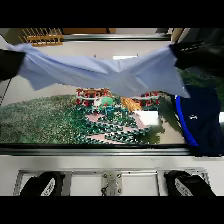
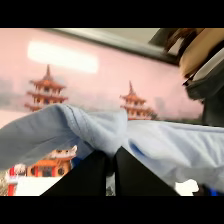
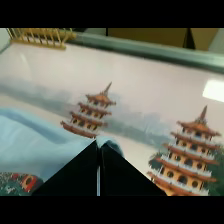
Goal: Fold the clothes and pants, and hang the long-sleeved shirts on hangers.
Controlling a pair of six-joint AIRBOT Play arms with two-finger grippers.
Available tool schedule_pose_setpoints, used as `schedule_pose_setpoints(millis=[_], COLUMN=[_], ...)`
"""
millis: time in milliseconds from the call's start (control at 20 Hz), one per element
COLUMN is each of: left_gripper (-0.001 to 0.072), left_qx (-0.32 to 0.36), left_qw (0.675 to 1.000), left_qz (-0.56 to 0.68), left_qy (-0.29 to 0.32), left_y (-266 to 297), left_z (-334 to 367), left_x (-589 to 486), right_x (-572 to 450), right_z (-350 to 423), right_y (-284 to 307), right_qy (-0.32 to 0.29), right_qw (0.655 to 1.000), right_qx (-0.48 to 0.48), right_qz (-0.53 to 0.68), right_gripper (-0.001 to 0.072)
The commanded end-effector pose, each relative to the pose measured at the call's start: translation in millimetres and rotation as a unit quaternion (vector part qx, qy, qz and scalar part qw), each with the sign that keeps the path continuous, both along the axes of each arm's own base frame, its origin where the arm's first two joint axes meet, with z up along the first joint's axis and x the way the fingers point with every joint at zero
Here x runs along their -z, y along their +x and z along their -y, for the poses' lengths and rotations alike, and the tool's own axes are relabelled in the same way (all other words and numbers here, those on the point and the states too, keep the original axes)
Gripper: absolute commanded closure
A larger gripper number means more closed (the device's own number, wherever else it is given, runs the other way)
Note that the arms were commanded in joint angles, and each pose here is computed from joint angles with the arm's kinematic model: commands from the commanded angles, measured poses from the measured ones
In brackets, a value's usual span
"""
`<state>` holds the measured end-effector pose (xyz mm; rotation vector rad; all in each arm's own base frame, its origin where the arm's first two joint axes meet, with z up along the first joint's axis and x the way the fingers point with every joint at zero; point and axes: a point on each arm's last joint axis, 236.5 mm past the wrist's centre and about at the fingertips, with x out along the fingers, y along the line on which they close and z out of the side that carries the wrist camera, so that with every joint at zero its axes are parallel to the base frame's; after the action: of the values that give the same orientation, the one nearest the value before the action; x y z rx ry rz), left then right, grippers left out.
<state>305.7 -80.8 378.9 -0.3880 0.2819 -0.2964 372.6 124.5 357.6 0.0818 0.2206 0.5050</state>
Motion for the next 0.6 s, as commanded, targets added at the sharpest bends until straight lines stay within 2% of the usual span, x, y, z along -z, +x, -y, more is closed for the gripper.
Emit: schedule_pose_setpoints(millis=[0, 200, 350, 550], left_gripper=[0.0699, 0.0700, 0.0699, 0.0699], left_qx=[0.012, 0.033, 0.048, 0.055], left_qw=[0.996, 0.998, 0.992, 0.937], left_qz=[0.088, 0.034, -0.116, -0.344], left_qy=[-0.032, -0.040, -0.023, -0.008], left_y=[-65.7, -85.1, -84.9, -84.1], left_z=[6.5, 16.1, 23.5, 28.0], left_x=[-61.9, -40.0, 28.3, 153.7], right_x=[-69.1, -78.3, -72.5, -35.9], right_z=[11.8, 38.3, 47.1, 32.3], right_y=[-72.6, -95.5, -93.0, -43.7], right_qy=[-0.015, -0.017, -0.008, 0.032], right_qw=[0.995, 0.991, 0.992, 0.997], right_qx=[0.015, 0.072, 0.093, 0.074], right_qz=[0.102, 0.107, 0.088, 0.010], right_gripper=[0.0703, 0.0703, 0.0703, 0.0703])
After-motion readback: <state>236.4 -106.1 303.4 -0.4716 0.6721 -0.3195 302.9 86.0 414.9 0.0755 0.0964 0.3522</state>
